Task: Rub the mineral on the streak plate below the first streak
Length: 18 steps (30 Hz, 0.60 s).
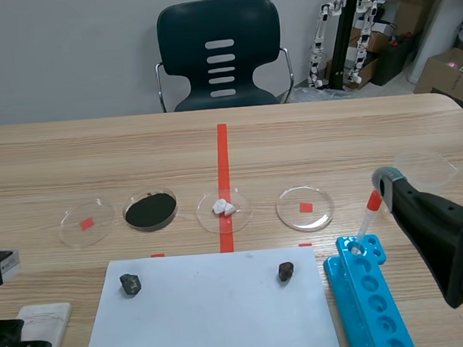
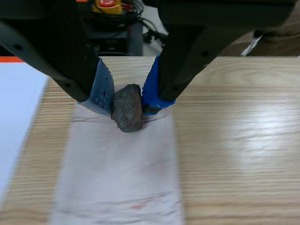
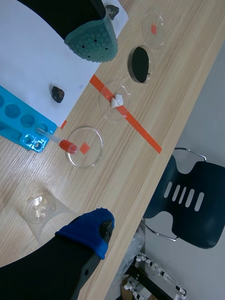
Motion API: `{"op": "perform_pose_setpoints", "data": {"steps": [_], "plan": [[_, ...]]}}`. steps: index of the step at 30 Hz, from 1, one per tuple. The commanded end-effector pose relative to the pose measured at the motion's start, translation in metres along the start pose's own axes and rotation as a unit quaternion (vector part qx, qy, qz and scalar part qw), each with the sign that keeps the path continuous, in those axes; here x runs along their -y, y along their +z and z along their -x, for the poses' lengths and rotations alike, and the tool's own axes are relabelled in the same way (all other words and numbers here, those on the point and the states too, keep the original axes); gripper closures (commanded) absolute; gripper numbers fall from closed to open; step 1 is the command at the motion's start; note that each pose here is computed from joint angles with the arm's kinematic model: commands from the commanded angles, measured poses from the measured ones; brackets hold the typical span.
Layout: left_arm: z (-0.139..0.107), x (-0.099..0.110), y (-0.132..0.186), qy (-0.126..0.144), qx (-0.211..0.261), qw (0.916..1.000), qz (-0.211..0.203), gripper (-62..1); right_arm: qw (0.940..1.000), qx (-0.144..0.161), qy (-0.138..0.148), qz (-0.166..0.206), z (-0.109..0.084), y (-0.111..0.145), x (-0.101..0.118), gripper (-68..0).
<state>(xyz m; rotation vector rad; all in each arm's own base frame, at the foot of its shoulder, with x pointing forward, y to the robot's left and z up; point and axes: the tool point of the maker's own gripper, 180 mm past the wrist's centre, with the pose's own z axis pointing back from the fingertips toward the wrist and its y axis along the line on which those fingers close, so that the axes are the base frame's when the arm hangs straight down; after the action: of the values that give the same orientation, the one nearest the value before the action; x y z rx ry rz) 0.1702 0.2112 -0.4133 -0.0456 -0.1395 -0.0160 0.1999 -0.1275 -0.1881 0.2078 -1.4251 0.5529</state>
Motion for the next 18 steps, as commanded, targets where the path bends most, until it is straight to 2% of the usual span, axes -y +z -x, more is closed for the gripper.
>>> {"op": "perform_pose_setpoints", "data": {"steps": [1, 8, 15, 18], "plan": [[0.004, 0.018, -0.002, 0.001, -0.004, 0.9995, 0.031, -11.3, 0.9998, 0.021, 0.004, 0.002, -0.012, -0.002, 0.001, -67.9], [-0.003, 0.035, 0.000, -0.002, 0.014, 0.9967, 0.079, -11.3, 0.9998, 0.021, 0.004, 0.002, -0.012, -0.002, 0.001, -67.9], [-0.009, 0.036, 0.001, -0.005, 0.030, 0.9963, 0.081, -11.3, 0.9998, 0.021, 0.004, 0.002, -0.012, -0.002, 0.001, -67.9], [-0.016, 0.038, 0.006, -0.020, 0.046, 0.9959, 0.076, -11.3, 0.9998, 0.021, 0.004, 0.002, -0.012, -0.002, 0.001, -67.9]]}}
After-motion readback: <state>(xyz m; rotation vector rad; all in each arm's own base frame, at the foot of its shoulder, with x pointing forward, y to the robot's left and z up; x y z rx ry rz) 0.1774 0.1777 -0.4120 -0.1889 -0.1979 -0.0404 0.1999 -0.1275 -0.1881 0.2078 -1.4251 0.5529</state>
